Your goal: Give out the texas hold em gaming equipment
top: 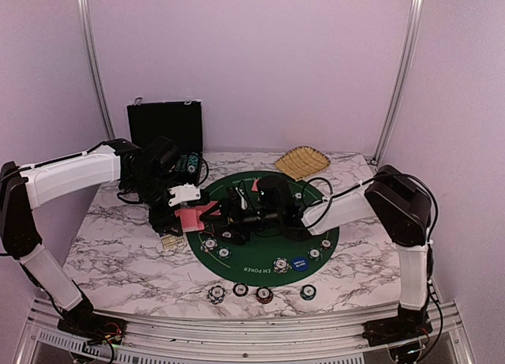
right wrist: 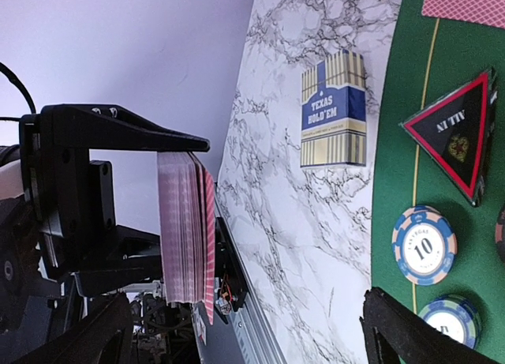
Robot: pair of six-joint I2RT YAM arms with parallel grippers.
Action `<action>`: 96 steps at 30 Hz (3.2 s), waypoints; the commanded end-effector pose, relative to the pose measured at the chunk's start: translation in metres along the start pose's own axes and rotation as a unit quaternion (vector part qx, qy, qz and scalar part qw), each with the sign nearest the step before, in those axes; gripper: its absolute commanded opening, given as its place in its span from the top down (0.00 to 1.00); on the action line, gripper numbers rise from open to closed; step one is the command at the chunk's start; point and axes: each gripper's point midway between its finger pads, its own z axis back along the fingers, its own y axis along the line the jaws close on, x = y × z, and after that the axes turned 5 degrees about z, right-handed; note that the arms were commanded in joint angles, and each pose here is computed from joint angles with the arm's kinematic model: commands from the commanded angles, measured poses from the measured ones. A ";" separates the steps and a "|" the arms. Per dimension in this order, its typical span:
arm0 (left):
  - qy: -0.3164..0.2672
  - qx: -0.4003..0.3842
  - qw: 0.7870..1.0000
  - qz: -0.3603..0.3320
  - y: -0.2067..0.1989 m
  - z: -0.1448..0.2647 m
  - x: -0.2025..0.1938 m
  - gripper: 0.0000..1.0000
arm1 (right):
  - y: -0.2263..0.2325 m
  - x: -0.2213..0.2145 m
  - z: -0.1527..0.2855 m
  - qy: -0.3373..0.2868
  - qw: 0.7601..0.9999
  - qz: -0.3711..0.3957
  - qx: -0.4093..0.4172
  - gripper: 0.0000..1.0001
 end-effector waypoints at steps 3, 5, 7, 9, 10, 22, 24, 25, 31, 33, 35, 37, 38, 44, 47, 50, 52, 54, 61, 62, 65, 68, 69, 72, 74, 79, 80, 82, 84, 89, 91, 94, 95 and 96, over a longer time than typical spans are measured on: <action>-0.006 -0.004 1.000 0.001 -0.001 0.006 0.004 0.98 | 0.021 0.007 -0.012 -0.002 0.999 0.012 0.037 0.01; -0.006 -0.005 1.000 0.001 -0.001 0.005 0.004 0.98 | 0.020 0.007 -0.015 0.000 0.999 0.012 0.038 0.01; -0.006 -0.005 1.000 0.001 -0.001 0.006 0.004 0.98 | 0.020 0.007 -0.017 0.002 0.999 0.012 0.039 0.01; -0.005 -0.005 1.000 0.001 -0.001 0.005 0.004 0.98 | 0.020 0.007 -0.020 0.004 0.999 0.011 0.042 0.01; -0.005 -0.005 1.000 0.001 -0.001 0.006 0.004 0.98 | 0.021 0.007 -0.022 0.005 0.999 0.011 0.044 0.01; -0.007 -0.006 1.000 0.001 -0.002 0.006 0.005 0.98 | 0.029 0.002 -0.047 0.021 0.998 0.012 0.065 0.01; -0.008 -0.005 1.000 0.001 -0.001 0.006 0.005 0.98 | 0.030 0.002 -0.051 0.024 0.997 0.011 0.068 0.01; -0.008 -0.006 1.000 0.001 -0.002 0.006 0.005 0.98 | 0.030 0.002 -0.053 0.025 0.997 0.010 0.069 0.01; -0.008 -0.007 1.000 0.001 -0.002 0.006 0.005 0.98 | 0.030 0.004 -0.062 0.028 0.997 0.007 0.074 0.01; -0.009 -0.008 1.000 0.001 -0.002 0.006 0.005 0.98 | 0.030 0.005 -0.064 0.029 0.997 0.006 0.076 0.01; -0.009 -0.007 1.000 0.001 -0.002 0.007 0.005 0.98 | 0.031 0.007 -0.066 0.029 0.996 0.005 0.079 0.01; -0.010 -0.007 1.000 0.000 -0.002 0.007 0.006 0.98 | 0.032 0.007 -0.068 0.031 0.996 0.005 0.081 0.01; -0.010 -0.007 1.000 0.000 -0.002 0.007 0.006 0.98 | 0.032 0.006 -0.069 0.032 0.996 0.004 0.082 0.01; -0.010 -0.005 1.000 0.001 -0.001 0.008 0.006 0.98 | 0.028 0.005 -0.074 0.039 0.996 -0.001 0.081 0.01; -0.011 -0.004 1.000 0.000 -0.001 0.009 0.006 0.98 | 0.024 0.004 -0.074 0.042 0.996 -0.004 0.074 0.01; -0.013 -0.003 1.000 0.000 -0.001 0.010 0.007 0.98 | 0.019 0.006 -0.072 0.040 0.997 -0.008 0.068 0.01; -0.013 -0.002 1.000 0.000 -0.001 0.010 0.007 0.98 | 0.016 0.008 -0.068 0.036 0.997 -0.010 0.065 0.01; -0.013 -0.001 1.000 0.000 -0.001 0.010 0.006 0.98 | 0.014 0.011 -0.064 0.031 0.998 -0.011 0.061 0.01; -0.015 0.002 1.000 -0.001 0.000 0.013 0.007 0.98 | 0.005 0.016 -0.052 0.022 0.999 -0.015 0.047 0.09; -0.015 0.002 1.000 -0.001 0.000 0.013 0.007 0.98 | 0.003 0.016 -0.051 0.022 0.999 -0.016 0.045 0.10; -0.016 0.002 1.000 -0.001 0.000 0.013 0.008 0.98 | 0.001 0.017 -0.047 0.019 0.999 -0.017 0.042 0.12; -0.016 0.003 1.000 -0.001 0.000 0.014 0.008 0.98 | 0.002 0.019 -0.043 0.015 0.999 -0.015 0.041 0.14; -0.016 0.003 1.000 -0.001 0.000 0.014 0.008 0.98 | 0.003 0.020 -0.042 0.014 0.999 -0.014 0.042 0.15; -0.015 0.003 1.000 -0.001 0.000 0.013 0.007 0.98 | 0.008 0.022 -0.037 0.010 0.999 -0.010 0.046 0.18; -0.014 0.003 1.000 -0.001 0.000 0.013 0.007 0.98 | 0.011 0.024 -0.033 0.006 0.999 -0.006 0.048 0.19; -0.013 0.002 1.000 0.000 0.000 0.012 0.007 0.98 | 0.021 0.029 -0.026 -0.001 0.998 0.001 0.056 0.23; -0.013 0.002 1.000 0.000 0.000 0.012 0.007 0.98 | 0.022 0.029 -0.025 -0.001 0.998 0.002 0.058 0.24; -0.013 0.002 1.000 0.000 0.000 0.012 0.007 0.98 | 0.027 0.031 -0.022 -0.003 0.998 0.006 0.062 0.24; -0.013 0.003 1.000 0.000 0.001 0.012 0.007 0.98 | 0.032 0.033 -0.019 -0.005 0.998 0.010 0.065 0.25; -0.011 0.003 1.000 -0.001 0.001 0.011 0.007 0.98 | 0.040 0.038 -0.014 -0.009 0.998 0.018 0.068 0.26; -0.012 0.001 1.000 0.000 0.000 0.010 0.007 0.98 | 0.041 0.039 -0.014 -0.009 0.998 0.021 0.066 0.24; -0.012 0.001 1.000 0.000 0.000 0.010 0.007 0.98 | 0.038 0.040 -0.017 -0.005 0.998 0.019 0.062 0.24; -0.012 0.000 1.000 0.000 0.000 0.010 0.007 0.98 | 0.037 0.040 -0.018 -0.004 0.998 0.018 0.061 0.24; -0.012 0.000 1.000 0.000 0.000 0.010 0.007 0.98 | 0.035 0.040 -0.019 -0.003 0.998 0.017 0.061 0.24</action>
